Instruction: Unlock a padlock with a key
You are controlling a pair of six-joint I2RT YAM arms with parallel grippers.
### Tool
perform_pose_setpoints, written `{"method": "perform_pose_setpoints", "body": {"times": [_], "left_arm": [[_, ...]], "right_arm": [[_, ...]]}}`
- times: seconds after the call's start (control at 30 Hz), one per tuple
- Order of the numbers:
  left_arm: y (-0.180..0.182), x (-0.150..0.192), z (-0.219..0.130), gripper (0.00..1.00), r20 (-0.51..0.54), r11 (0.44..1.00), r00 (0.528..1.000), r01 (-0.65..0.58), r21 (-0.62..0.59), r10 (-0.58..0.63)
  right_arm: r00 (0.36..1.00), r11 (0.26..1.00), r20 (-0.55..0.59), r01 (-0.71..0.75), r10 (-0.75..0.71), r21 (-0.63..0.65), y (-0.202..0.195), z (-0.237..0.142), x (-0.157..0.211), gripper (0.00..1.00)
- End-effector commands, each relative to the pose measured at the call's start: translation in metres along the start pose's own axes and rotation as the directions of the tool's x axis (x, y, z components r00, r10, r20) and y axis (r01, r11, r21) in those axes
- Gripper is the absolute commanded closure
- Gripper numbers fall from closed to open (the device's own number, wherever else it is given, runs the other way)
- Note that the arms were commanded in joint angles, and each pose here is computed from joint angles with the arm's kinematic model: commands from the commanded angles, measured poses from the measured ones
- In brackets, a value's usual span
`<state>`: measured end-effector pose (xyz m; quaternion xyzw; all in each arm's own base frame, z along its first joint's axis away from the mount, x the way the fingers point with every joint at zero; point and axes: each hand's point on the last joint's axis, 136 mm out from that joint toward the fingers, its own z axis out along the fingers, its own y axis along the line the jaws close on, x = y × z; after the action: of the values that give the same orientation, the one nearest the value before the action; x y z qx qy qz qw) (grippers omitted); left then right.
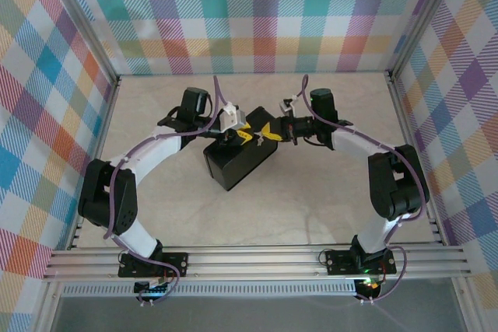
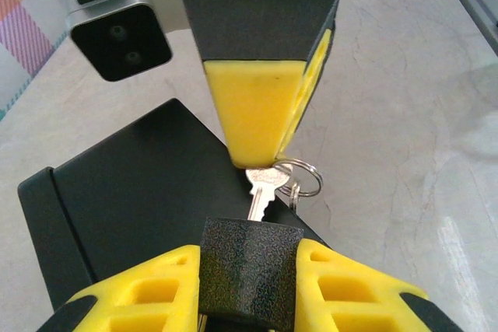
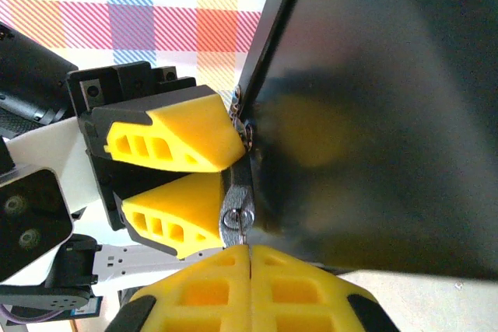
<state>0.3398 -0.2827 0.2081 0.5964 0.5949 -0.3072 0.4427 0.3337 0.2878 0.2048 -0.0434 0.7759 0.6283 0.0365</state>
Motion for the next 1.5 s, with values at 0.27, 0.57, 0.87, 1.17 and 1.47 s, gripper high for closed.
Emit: {"method": "perform_pose_setpoints", "body": {"times": [0.27, 0.57, 0.87, 1.17, 1.47], "left_arm": [[-0.007, 0.024, 0.013, 0.92, -0.074, 0.998, 0.996, 0.056, 0.017, -0.055], [-0.007, 0.033, 0.01, 0.93, -0.092, 0.997, 0.992, 0.084, 0.0, -0.083], [-0.018, 0.036, 0.004, 0.93, -0.119, 0.99, 0.986, 0.127, 0.053, -0.12], [-0.046, 0.03, -0.001, 0.92, -0.143, 0.949, 0.975, 0.202, 0.24, -0.171], [-0.049, 0.028, -0.002, 0.92, -0.129, 0.949, 0.978, 0.192, 0.251, -0.164]], "right_arm": [[0.996, 0.999, -0.073, 0.047, -0.046, 0.007, 0.018, 0.026, 0.008, 1.0], [0.999, 0.998, -0.025, 0.029, -0.027, 0.054, 0.004, -0.003, 0.01, 0.86], [0.982, 0.972, 0.021, 0.181, -0.186, 0.153, -0.008, -0.043, 0.007, 0.7], [0.618, 0.586, 0.042, 0.718, -0.785, 0.376, 0.0, -0.064, -0.001, 0.64], [0.344, 0.234, -0.123, 0.82, -0.931, 0.522, 0.0, -0.043, -0.019, 0.67]]}}
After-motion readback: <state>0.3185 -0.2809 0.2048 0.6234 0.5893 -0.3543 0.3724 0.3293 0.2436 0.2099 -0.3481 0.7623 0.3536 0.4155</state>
